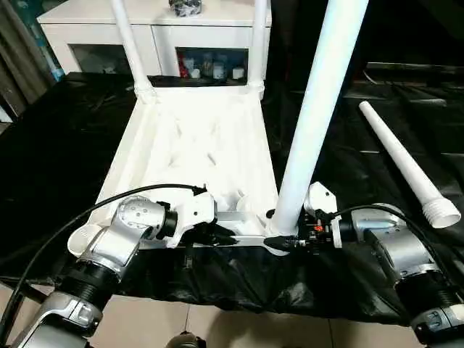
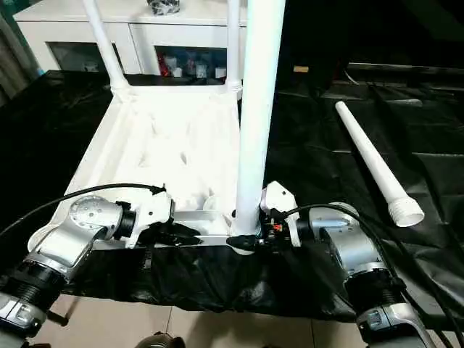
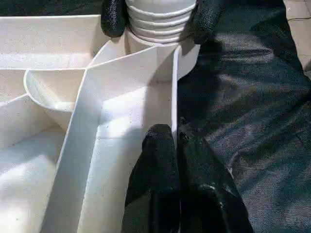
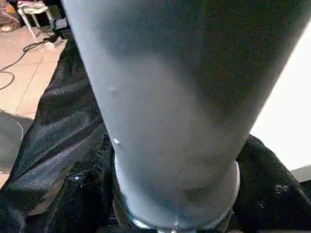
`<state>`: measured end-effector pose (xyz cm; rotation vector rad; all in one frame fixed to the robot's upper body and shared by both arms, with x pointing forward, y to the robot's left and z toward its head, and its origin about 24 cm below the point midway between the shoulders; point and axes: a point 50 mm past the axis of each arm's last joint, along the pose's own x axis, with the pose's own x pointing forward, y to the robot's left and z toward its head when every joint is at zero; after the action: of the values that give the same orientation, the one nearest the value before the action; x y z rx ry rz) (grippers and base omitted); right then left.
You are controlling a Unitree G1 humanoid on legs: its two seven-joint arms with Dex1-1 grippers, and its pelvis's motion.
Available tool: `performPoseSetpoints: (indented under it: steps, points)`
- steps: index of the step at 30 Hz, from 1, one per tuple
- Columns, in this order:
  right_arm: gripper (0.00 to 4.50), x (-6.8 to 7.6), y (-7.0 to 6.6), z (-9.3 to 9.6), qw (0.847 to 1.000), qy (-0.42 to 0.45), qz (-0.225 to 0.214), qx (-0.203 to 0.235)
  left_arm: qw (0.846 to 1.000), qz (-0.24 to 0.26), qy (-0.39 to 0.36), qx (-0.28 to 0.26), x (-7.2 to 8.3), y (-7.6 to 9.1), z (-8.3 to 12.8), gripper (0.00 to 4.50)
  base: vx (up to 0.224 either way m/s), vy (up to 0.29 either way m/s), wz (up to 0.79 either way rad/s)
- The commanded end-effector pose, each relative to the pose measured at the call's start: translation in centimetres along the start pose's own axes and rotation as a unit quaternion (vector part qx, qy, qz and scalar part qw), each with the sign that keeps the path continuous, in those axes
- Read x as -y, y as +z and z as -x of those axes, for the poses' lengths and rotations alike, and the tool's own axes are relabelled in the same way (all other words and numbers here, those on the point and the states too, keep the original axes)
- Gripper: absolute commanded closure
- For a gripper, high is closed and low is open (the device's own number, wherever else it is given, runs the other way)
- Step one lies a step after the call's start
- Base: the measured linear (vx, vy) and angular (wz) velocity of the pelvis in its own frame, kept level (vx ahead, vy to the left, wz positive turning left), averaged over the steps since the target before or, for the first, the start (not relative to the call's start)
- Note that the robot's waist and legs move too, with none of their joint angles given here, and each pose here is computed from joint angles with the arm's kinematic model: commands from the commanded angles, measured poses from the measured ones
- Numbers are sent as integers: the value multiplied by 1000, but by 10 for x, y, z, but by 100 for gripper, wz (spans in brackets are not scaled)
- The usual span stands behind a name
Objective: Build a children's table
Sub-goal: Rotate leg to tighten
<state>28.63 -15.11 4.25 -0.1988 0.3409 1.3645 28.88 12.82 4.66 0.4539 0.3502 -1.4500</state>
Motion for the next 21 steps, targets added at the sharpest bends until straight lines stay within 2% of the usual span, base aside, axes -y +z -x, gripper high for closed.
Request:
performPoseSetpoints:
  steps: [1,3,6,8,10,12,13,17,19,21]
  points:
    - [178,-6,3,-21,999,-5,-9,30,999,6,48,19,-6,7,-7,450,0,0,0]
    - [178,2,1,-29,994,-93,-24,46,995,12,99,5,-13,7,-16,450,0,0,0]
    - [180,8,-2,-37,984,-163,-51,55,990,20,137,-8,-18,7,-27,450,0,0,0]
    - [180,16,-6,-47,960,-258,-89,59,986,35,163,9,-18,16,-44,450,0,0,0]
    - [180,18,-7,-52,947,-297,-103,63,984,40,173,17,-18,20,-53,450,0,0,0]
    - [180,19,-6,-63,917,-370,-130,75,981,42,186,27,-15,32,-70,450,0,0,0]
    - [180,19,-4,-66,911,-384,-129,77,981,44,189,31,-14,35,-73,450,0,0,0]
    - [180,17,0,-73,904,-394,-136,93,980,37,190,37,-13,42,-80,450,0,0,0]
    - [124,17,4,-73,901,-395,-140,116,981,28,184,46,-11,44,-81,450,0,0,0]
    - [110,17,5,-72,901,-390,-141,123,982,23,181,49,-10,44,-80,450,0,0,0]
